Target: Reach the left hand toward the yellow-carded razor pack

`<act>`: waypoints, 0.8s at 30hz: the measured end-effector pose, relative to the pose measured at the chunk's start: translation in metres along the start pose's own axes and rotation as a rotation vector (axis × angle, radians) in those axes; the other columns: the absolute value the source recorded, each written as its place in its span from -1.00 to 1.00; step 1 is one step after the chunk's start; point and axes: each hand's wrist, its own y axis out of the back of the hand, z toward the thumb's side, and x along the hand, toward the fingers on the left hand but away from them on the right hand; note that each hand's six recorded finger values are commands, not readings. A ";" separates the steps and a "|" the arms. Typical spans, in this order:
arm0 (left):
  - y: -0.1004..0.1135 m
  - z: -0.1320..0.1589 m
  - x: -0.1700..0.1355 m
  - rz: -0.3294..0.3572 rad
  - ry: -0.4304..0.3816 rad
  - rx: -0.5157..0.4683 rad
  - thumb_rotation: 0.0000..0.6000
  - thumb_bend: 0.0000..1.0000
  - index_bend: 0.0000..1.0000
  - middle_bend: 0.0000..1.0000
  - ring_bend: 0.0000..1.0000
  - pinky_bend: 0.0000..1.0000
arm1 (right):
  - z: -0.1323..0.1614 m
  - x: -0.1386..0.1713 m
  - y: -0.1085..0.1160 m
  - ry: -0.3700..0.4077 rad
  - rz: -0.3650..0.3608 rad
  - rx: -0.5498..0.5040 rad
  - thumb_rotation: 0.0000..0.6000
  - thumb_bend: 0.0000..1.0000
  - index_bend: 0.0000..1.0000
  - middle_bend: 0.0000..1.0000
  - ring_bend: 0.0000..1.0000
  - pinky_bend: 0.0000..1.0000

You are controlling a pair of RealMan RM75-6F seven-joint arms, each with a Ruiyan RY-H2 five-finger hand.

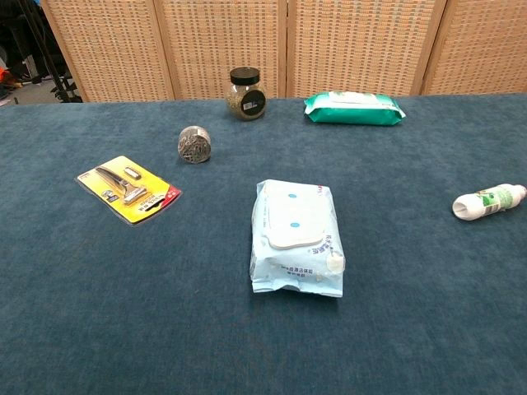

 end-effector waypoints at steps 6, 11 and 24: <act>-0.001 0.000 0.000 -0.008 0.001 0.001 1.00 -1.00 -1.00 -1.00 -1.00 -1.00 | 0.000 0.000 -0.001 -0.001 0.008 -0.003 1.00 -1.00 -1.00 -1.00 -1.00 -1.00; -0.004 -0.001 0.000 -0.023 0.004 0.007 1.00 -1.00 -1.00 -1.00 -1.00 -1.00 | 0.000 0.000 -0.002 0.001 0.015 -0.004 1.00 -1.00 -1.00 -1.00 -1.00 -1.00; 0.000 0.014 0.033 0.087 -0.074 -0.018 1.00 -0.49 -1.00 0.78 0.75 0.33 | -0.003 -0.002 -0.002 -0.006 0.038 -0.041 1.00 -1.00 -1.00 -1.00 -1.00 -1.00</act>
